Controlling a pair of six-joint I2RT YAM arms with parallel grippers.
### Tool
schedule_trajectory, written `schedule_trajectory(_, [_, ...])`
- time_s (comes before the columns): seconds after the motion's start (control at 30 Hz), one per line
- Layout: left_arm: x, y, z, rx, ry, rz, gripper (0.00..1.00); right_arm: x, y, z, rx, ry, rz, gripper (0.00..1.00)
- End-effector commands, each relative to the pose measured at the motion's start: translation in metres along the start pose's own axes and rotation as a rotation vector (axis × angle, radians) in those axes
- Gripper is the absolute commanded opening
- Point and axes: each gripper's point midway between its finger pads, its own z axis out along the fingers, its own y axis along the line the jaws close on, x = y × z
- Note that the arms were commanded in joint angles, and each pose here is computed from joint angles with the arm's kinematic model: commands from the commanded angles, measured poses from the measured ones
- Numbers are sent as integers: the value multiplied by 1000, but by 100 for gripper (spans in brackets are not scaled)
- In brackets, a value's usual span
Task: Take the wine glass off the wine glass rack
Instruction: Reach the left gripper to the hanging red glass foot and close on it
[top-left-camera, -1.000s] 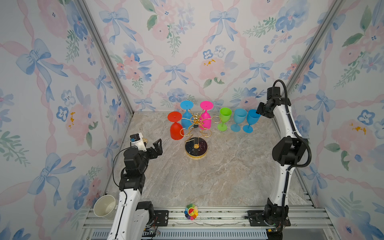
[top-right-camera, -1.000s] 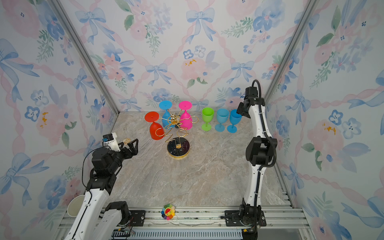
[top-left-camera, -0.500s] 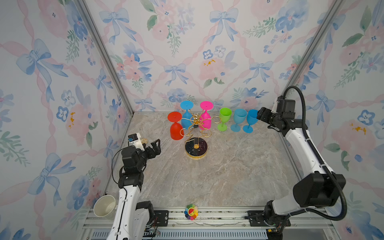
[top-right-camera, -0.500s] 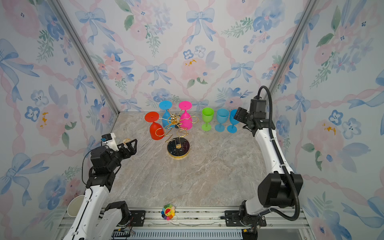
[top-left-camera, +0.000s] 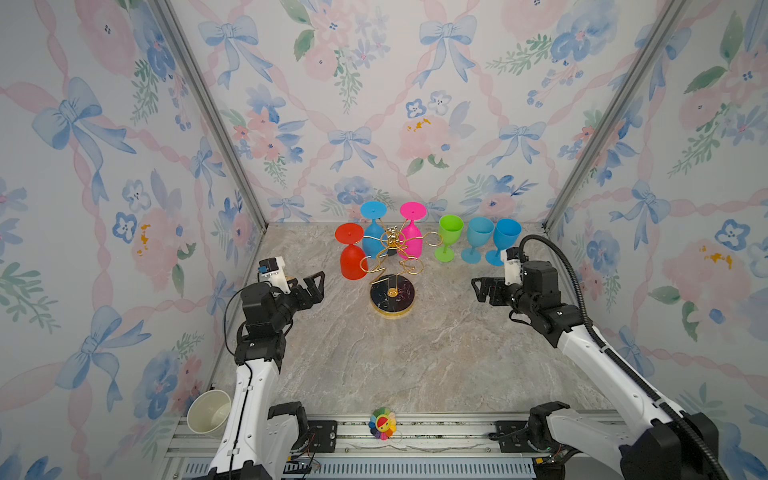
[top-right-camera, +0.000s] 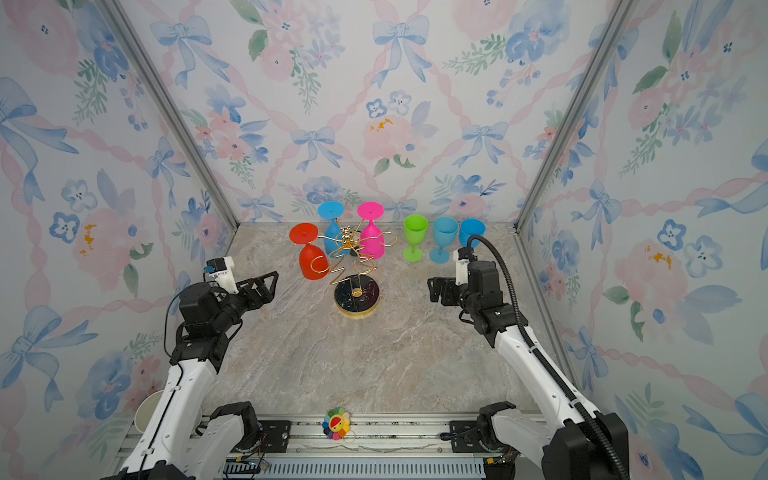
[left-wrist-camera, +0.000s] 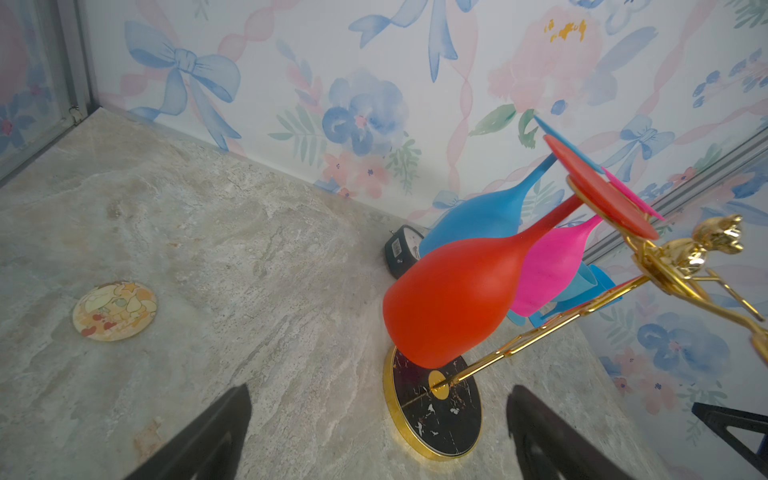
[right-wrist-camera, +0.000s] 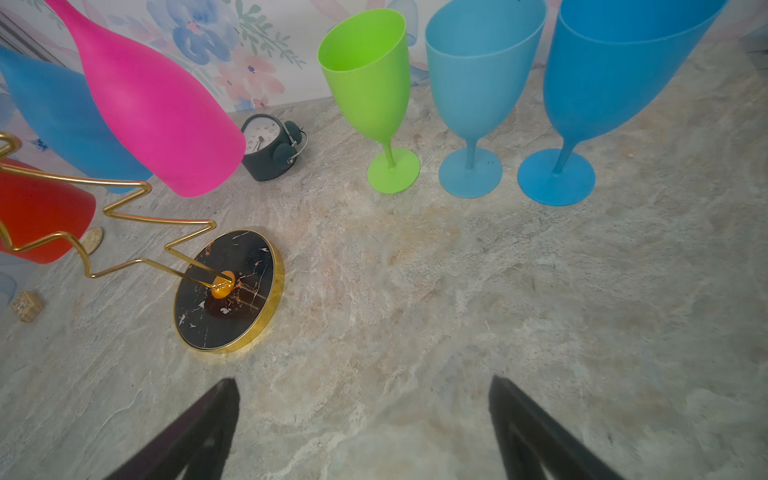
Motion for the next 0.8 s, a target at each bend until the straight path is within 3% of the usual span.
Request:
schedule_trajectory(0.0, [-35,-20,-1,59,-54,-6,97,-9,9,-14,-17,-77,-52,96])
schedule_trajectory(0.33, [-70,-42,11,142,-50,-88,94,12,11,-18,-31,-64,-44,96])
schedule_trajectory(0.77, [-77,-78,41,267,50,-143,83,18,10,-28,-27,-75,-25,95])
